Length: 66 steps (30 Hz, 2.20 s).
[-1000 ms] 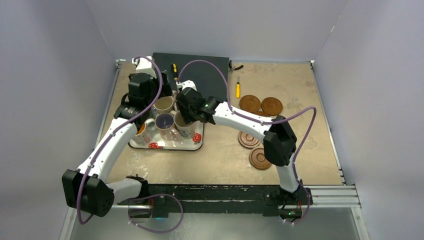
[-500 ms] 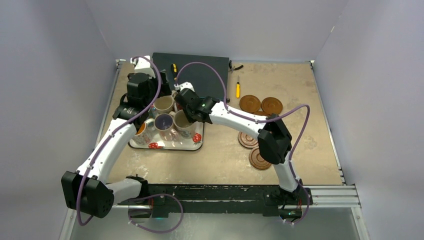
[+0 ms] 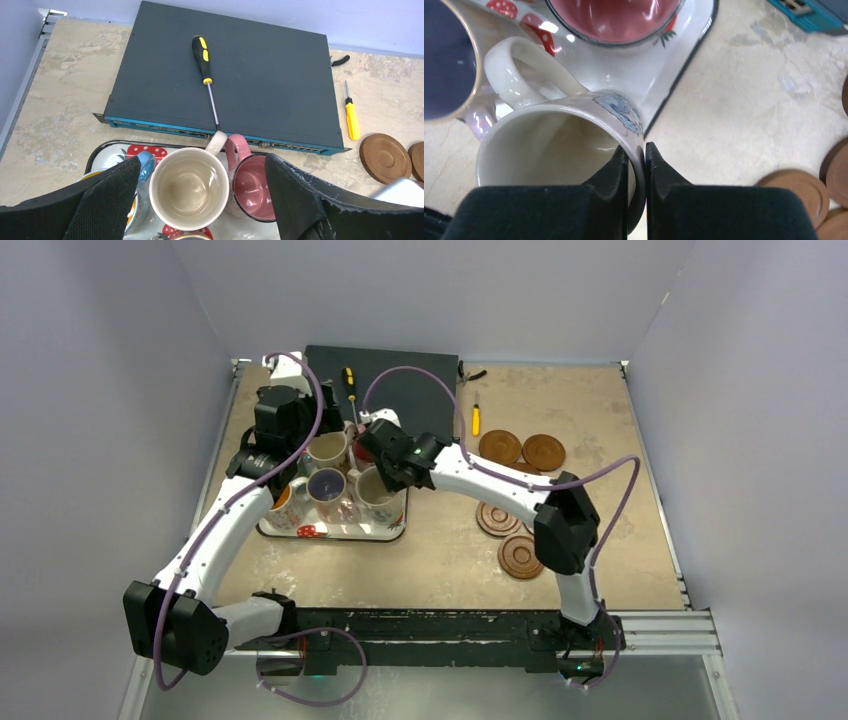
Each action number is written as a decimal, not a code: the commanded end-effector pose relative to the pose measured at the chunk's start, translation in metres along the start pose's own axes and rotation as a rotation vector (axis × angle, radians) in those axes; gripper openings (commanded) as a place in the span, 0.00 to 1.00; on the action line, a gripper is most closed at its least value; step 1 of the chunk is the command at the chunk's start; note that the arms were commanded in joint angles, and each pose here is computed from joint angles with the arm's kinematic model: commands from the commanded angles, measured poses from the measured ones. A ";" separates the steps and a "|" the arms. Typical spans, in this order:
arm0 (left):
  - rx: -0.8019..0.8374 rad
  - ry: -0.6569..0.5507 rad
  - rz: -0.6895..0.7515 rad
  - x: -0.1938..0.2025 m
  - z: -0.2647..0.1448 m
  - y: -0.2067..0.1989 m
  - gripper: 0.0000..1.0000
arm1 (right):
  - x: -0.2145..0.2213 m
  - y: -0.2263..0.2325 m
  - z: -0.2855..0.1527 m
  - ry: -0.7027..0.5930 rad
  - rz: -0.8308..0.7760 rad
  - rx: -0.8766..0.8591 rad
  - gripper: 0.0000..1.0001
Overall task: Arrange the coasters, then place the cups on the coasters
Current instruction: Pick up the cup from the tray, then place the cup on the coaster.
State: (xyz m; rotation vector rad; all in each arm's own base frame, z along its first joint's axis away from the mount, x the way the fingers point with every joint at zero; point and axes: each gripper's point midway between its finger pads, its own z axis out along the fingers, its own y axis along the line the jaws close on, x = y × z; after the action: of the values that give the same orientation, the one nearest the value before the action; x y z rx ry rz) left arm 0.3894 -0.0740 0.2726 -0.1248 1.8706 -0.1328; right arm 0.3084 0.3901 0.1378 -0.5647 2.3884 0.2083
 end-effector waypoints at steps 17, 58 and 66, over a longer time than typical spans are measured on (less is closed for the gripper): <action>0.033 -0.175 -0.069 -0.093 -0.008 -0.014 0.93 | -0.033 -0.142 -0.139 -0.222 0.252 0.150 0.00; 0.100 -0.174 -0.086 -0.065 0.007 0.001 0.91 | -0.083 -0.352 -0.032 -0.234 0.183 0.138 0.00; 0.102 -0.172 -0.090 -0.065 0.008 0.001 0.91 | -0.078 -0.353 -0.027 -0.215 0.229 0.149 0.00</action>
State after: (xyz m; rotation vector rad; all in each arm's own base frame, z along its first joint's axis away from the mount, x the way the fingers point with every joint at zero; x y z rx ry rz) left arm 0.4136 -0.0619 0.3179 -0.1435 1.7326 -0.2444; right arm 0.4834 0.0847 0.1538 -0.2259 2.3915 0.1261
